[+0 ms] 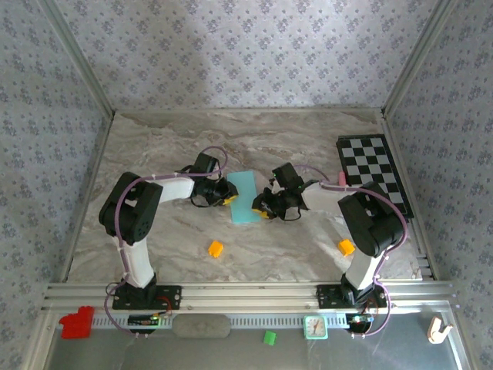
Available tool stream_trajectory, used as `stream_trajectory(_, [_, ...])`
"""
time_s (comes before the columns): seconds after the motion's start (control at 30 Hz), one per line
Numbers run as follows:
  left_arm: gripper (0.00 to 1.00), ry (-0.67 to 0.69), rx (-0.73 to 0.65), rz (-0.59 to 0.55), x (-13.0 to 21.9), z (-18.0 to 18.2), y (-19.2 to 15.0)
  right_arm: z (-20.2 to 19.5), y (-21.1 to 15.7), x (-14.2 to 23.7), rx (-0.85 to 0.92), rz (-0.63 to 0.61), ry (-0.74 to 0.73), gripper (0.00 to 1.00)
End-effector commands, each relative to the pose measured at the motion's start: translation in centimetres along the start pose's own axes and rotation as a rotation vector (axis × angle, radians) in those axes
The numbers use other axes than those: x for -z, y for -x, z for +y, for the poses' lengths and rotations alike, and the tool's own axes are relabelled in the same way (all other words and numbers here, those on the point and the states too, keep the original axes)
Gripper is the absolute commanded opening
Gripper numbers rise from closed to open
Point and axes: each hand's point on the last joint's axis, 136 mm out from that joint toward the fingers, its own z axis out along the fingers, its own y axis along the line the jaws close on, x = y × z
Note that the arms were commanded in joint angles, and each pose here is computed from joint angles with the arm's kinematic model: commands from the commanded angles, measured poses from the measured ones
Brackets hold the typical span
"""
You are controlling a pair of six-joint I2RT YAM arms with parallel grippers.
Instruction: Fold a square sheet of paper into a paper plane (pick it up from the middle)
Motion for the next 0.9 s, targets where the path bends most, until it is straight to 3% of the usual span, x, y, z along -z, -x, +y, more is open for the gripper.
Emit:
stream_trajectory(0.0, [0.25,-0.004,-0.023,0.011,0.5,-0.5,0.0,-0.9,-0.4,0.2,-0.040,0.011,-0.030,0.24])
stream_trajectory(0.27, [0.25,-0.015,-0.034,0.001,0.9,-1.1,0.2,-1.1,-0.4,0.1,-0.051,0.018,-0.036,0.14])
stream_trajectory(0.57, [0.28,-0.122,-0.090,-0.047,2.5,-4.5,1.4,-1.6,-0.4,0.6,-0.044,0.023,-0.060,0.03])
stream_trajectory(0.87, [0.27,-0.072,-0.035,-0.005,0.1,-2.5,1.6,-1.8,0.0,1.6,-0.015,0.015,-0.095,0.02])
